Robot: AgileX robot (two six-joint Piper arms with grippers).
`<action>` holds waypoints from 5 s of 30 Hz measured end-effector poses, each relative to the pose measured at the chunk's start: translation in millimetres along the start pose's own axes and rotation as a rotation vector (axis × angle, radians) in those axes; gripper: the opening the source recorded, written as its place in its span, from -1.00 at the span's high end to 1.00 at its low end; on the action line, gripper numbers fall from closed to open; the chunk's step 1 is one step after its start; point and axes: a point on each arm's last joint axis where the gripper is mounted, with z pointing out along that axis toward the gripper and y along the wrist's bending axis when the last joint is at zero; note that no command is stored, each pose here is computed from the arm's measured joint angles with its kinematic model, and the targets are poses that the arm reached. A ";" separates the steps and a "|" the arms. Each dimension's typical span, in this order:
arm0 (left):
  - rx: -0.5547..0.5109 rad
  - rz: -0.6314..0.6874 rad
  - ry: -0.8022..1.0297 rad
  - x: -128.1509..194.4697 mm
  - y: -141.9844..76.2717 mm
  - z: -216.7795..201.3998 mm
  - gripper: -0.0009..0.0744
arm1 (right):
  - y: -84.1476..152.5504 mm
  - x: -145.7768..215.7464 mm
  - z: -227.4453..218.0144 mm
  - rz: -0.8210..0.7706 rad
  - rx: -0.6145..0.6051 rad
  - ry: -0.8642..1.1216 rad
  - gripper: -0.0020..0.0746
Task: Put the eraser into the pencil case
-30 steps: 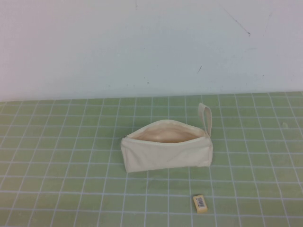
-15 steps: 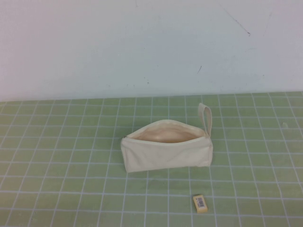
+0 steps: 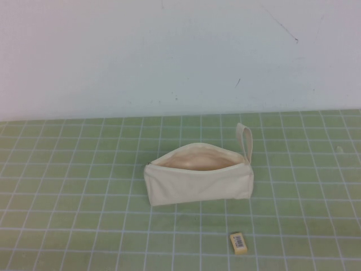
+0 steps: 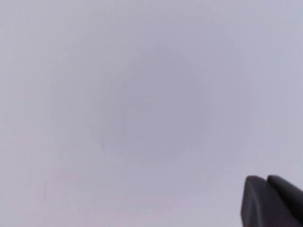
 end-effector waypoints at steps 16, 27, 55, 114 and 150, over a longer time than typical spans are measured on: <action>0.000 -0.002 0.000 0.0 0.0 0.0 0.98 | -21.1 -118.6 -21.2 -0.176 0.239 -0.619 0.95; 0.000 -0.002 0.000 0.0 0.0 0.0 0.98 | -13.4 -200.2 28.6 -0.209 -0.076 0.083 0.95; 0.000 -0.002 0.000 0.0 0.0 0.0 0.98 | 174.2 -7.5 168.4 -0.353 -0.994 1.291 0.95; 0.000 -0.002 0.000 0.0 0.0 0.0 0.98 | 258.1 -50.2 245.4 -0.132 -0.958 0.982 0.42; 0.000 -0.004 0.000 0.0 0.0 0.0 0.98 | 179.5 -151.0 231.2 -0.477 -0.870 0.935 0.94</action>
